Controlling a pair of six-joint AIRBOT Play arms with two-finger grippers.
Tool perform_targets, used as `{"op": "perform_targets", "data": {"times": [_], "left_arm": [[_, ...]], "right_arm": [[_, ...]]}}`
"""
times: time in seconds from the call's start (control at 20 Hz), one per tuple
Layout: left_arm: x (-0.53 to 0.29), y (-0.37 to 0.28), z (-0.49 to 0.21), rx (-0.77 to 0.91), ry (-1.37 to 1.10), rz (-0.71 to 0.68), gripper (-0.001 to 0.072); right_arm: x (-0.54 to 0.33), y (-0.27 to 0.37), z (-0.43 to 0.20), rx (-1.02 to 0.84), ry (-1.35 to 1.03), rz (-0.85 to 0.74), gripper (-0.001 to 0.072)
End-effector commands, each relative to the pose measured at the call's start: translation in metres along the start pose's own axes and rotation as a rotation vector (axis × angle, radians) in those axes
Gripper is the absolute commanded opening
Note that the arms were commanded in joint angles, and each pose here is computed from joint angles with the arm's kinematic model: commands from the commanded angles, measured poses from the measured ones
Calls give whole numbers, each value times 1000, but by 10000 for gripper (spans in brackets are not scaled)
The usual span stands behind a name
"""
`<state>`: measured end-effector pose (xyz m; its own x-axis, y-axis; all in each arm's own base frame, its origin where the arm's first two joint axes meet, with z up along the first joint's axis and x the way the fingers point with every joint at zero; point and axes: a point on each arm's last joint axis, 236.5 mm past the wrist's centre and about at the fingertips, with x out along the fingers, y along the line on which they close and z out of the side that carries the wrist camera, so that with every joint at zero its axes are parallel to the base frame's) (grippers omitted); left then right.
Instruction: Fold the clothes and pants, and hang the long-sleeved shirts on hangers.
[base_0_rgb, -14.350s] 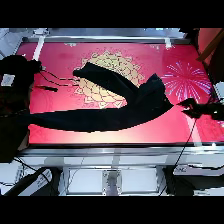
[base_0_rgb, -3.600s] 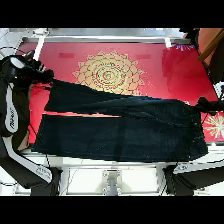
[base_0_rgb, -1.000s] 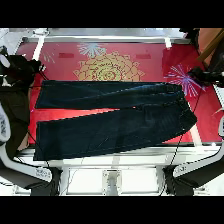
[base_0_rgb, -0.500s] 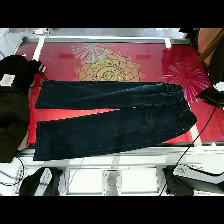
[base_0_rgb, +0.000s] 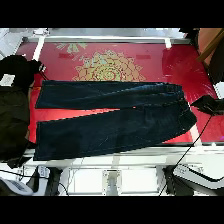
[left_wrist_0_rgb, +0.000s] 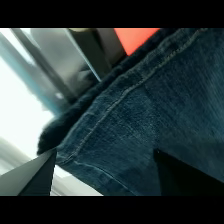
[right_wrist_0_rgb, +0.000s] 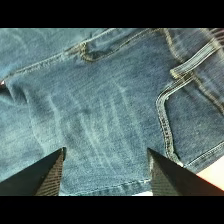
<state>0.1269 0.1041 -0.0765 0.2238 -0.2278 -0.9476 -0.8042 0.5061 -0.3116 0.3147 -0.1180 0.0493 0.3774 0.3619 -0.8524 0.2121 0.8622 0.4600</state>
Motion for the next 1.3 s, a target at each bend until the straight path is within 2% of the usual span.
{"op": "perform_targets", "data": {"times": [0.0,0.3,0.55,1.0,1.1,1.25], "left_arm": [[14,-4,-8,2,125,-121,692],[-2,37,-12,68,207,47,683],[7,21,-9,51,214,-32,676],[21,26,-14,59,206,-27,673],[23,21,-7,50,176,-47,618],[29,11,-7,26,163,-92,617]], "right_arm": [[0,5,-10,1,39,23,561],[-1,9,-16,8,66,36,561],[0,9,-16,8,65,36,561],[0,9,-16,15,65,36,560],[0,8,-15,15,60,34,561],[0,8,-14,15,58,33,561]]}}
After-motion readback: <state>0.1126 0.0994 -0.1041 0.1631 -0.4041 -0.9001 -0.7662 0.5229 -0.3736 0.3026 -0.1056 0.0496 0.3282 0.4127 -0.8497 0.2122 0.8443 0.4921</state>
